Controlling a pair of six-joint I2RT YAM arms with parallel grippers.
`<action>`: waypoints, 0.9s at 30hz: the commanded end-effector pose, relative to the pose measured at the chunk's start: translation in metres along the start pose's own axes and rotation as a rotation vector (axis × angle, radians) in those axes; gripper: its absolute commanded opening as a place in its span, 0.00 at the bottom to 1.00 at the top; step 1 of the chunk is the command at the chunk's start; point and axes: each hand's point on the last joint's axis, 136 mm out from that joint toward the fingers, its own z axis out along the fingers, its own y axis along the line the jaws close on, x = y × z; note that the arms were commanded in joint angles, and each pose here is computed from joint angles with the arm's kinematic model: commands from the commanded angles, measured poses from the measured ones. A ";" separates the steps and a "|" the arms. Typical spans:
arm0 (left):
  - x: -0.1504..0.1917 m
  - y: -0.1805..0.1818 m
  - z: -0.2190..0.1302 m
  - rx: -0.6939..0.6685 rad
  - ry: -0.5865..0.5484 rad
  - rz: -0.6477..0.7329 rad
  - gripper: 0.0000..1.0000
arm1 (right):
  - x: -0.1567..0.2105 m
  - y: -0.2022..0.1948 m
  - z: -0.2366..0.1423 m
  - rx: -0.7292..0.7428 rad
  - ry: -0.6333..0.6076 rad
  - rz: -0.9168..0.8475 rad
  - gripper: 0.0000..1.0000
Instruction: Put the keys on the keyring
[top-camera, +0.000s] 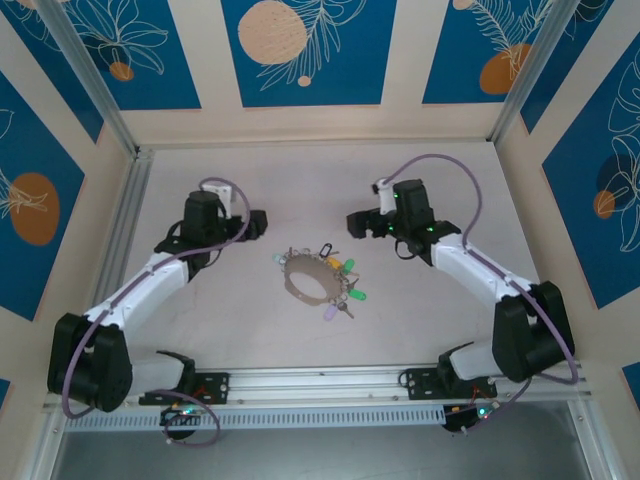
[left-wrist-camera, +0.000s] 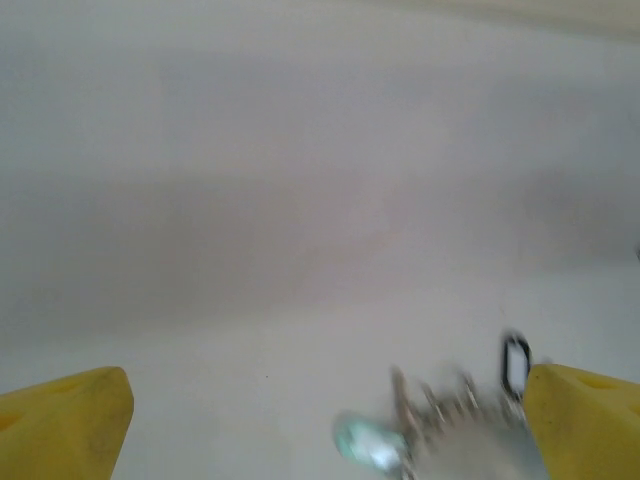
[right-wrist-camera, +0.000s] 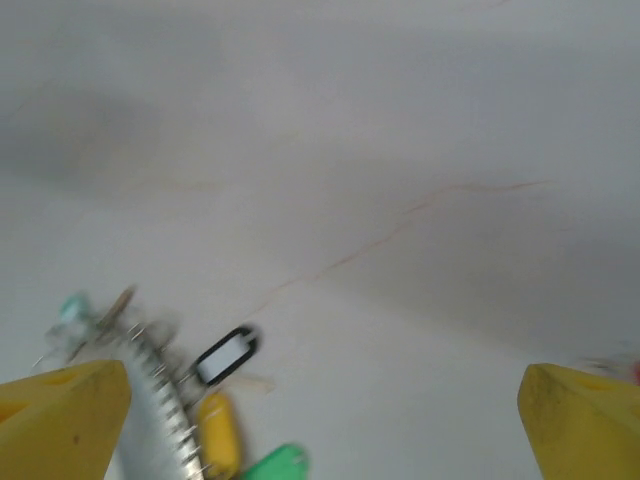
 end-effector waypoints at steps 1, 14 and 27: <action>0.046 -0.019 -0.001 0.116 0.201 -0.089 1.00 | 0.013 0.054 0.008 -0.215 0.130 -0.128 0.95; 0.064 -0.057 0.014 0.147 0.295 0.050 0.64 | 0.037 0.060 0.053 -0.229 0.313 0.083 0.63; 0.079 -0.109 0.073 0.112 0.392 0.142 0.42 | 0.049 0.004 0.026 -0.139 0.174 0.292 0.80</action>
